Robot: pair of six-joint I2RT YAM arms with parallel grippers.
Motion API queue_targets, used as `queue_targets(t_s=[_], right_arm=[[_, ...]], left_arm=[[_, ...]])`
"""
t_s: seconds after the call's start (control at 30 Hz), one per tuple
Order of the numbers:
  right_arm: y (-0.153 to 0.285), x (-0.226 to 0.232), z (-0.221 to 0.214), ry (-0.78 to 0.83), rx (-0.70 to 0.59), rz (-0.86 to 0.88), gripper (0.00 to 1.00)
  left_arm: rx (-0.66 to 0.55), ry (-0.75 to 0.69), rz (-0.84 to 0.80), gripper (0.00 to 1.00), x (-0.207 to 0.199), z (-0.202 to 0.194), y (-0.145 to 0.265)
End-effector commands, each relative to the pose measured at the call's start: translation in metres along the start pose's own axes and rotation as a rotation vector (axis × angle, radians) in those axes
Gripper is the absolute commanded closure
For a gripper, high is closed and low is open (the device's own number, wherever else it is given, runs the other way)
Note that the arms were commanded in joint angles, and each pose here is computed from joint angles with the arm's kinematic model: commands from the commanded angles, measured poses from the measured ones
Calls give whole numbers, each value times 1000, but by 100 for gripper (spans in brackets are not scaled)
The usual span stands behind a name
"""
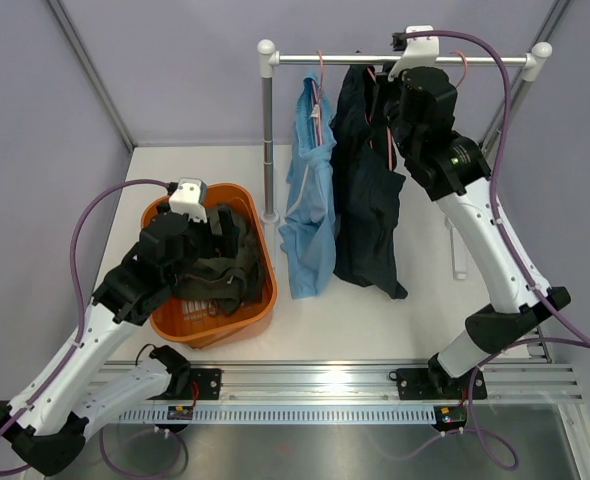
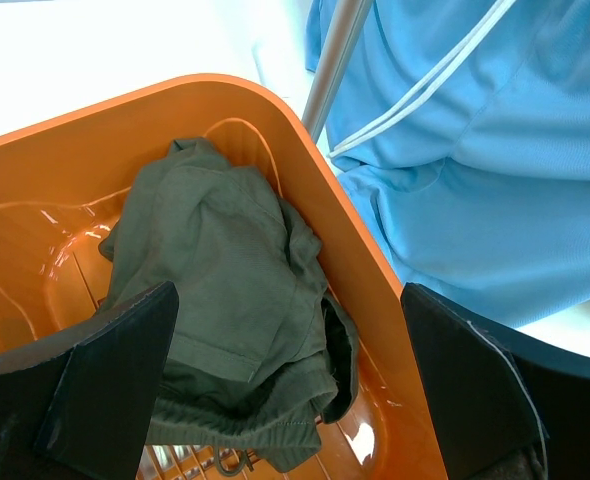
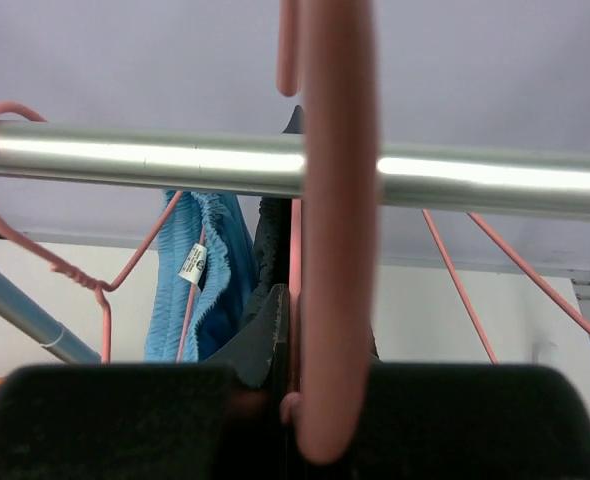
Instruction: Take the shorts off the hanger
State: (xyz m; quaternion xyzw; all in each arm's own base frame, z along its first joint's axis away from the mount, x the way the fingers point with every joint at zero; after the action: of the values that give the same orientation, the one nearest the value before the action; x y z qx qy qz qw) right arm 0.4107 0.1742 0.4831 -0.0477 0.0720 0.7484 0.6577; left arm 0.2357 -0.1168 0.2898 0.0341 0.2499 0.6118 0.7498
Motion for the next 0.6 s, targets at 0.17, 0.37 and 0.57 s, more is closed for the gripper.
queue_targets(t_s=[0.17,0.37,0.57], right_arm=[[59,-30,5,-15,35,-45,100],[118,-45,-29,-68,116,-20,100],[158,-48,-62,-115,177,23,100]], left_arm=[[-47,16,-69,1,-16,19,0],[-26,32,-239,1,-51,33,9],[-31,-22,-327,1,-114,54,8]])
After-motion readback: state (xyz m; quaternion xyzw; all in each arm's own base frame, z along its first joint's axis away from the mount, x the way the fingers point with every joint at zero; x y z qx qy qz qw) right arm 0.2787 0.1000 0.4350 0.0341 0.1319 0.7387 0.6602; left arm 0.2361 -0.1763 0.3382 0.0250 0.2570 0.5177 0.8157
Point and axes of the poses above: each gripper's point midway between its finger pads, its own y axis back along the fingers, its own x axis along the line the jaws close on, z = x × y, the point moved 2 cm from there along y, back along the fingers, and after that the axes turned 13 degrees about y, right-handed, at the moved point
